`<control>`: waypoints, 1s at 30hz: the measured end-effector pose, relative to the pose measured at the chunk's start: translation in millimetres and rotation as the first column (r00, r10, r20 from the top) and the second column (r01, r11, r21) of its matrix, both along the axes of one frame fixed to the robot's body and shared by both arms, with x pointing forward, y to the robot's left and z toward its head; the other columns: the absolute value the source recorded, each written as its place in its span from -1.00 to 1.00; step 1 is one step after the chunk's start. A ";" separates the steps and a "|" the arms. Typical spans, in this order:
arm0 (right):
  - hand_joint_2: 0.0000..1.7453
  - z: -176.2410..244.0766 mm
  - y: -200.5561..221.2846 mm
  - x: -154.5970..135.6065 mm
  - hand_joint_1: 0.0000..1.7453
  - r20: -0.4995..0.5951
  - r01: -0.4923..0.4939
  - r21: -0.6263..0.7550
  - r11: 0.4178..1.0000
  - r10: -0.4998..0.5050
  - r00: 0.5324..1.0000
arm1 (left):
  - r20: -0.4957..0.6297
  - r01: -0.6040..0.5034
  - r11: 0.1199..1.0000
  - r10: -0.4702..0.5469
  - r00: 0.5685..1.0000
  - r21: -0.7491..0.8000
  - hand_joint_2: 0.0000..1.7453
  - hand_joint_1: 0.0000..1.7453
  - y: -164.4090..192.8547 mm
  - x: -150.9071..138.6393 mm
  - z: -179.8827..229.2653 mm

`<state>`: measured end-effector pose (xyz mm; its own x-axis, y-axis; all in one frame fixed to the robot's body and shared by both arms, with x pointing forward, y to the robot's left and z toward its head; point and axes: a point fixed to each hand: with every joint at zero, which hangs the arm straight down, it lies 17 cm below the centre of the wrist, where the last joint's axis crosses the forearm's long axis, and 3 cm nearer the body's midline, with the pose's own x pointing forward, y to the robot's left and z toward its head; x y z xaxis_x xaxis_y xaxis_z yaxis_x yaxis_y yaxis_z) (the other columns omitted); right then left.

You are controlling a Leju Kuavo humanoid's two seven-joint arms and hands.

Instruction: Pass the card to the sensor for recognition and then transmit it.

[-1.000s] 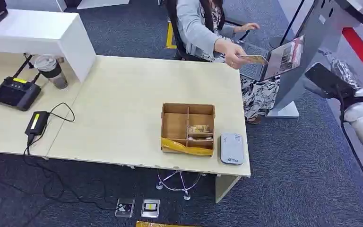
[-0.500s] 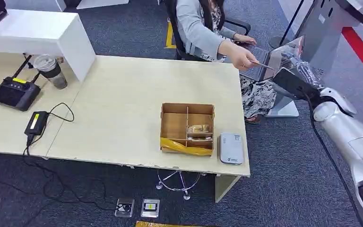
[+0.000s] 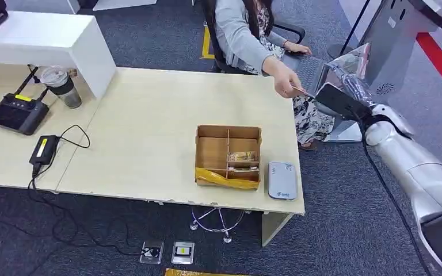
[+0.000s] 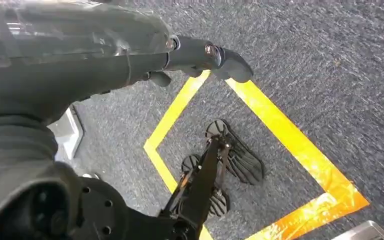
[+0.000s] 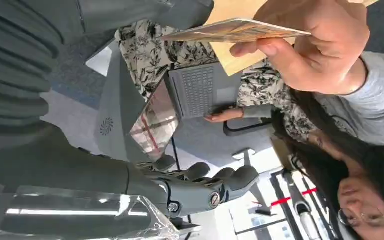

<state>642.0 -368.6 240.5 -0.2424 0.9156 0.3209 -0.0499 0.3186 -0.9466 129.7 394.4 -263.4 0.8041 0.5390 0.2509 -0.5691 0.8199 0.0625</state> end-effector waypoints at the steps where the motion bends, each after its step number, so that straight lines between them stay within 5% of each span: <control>1: 1.00 -0.2 1.3 0.1 1.00 0.000 -0.002 0.001 1.000 0.002 1.000 | 0.000 0.000 1.000 0.000 1.000 0.000 -1.00 -1.00 0.0 0.0 0.0; 30: 1.00 -17.7 -10.5 -7.1 1.00 -0.008 0.037 0.078 0.996 -0.037 0.999 | 0.002 0.018 1.000 -0.018 1.000 -0.005 -1.00 -1.00 0.6 -0.7 0.2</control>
